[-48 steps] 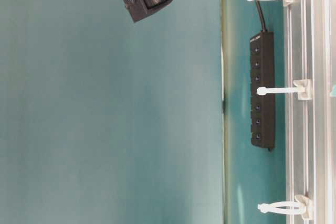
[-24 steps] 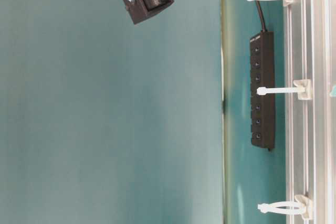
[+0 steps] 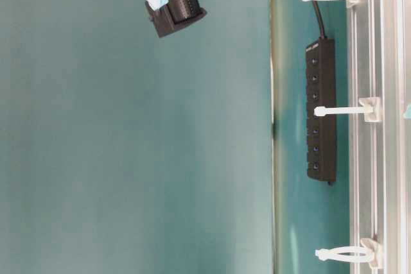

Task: Pass the USB cable through three rings with both arms.
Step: 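Push the USB plug leftward through the rightmost ring with the right gripper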

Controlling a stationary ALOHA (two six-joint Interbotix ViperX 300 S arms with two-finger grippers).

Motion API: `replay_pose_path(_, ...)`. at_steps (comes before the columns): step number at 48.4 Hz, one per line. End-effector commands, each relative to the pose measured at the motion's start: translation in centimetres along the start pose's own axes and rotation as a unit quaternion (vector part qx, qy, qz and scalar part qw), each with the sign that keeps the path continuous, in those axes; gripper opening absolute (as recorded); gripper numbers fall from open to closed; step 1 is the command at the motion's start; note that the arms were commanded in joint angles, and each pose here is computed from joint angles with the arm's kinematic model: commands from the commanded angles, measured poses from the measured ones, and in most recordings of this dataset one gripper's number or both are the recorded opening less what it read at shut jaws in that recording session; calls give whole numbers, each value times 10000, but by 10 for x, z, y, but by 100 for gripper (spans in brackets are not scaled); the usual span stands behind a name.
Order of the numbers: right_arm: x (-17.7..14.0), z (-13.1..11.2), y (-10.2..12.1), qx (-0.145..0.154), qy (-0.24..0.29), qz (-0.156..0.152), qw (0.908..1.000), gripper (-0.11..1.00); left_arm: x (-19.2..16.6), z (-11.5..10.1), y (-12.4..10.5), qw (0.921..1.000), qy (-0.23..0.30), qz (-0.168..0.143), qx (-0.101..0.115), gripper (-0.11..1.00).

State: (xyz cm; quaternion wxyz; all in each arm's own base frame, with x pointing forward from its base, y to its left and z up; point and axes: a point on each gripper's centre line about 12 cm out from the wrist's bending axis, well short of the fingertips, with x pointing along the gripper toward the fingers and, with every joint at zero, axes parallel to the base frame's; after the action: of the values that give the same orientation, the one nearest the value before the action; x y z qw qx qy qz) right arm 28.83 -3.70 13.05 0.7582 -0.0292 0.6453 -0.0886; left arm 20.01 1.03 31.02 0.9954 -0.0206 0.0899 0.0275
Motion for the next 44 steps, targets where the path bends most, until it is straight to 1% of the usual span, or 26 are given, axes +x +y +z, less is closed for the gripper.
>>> replay_pose_path(1, -3, 5, -1, 78, -87, 8, 9999, -7, 0, 10, 0, 9999, -123, 5, 21, 2)
replay_pose_path(17, -3, 8, 0, 94, -205, 46, 9997, -7, 0, 11, 0, 9999, -131, 12, 20, 2)
replay_pose_path(32, -4, 19, 1, 100, -461, 87, 9988, -7, 0, 11, 0, 9999, -131, 12, 20, 2)
replay_pose_path(41, -5, 24, 2, 133, -600, 135, 9980, -7, 0, 16, 1, 9994, -338, 19, 34, 2)
replay_pose_path(44, -4, 24, 2, 153, -588, 159, 9980, -7, 1, 15, 2, 9995, -324, 49, 29, 2)
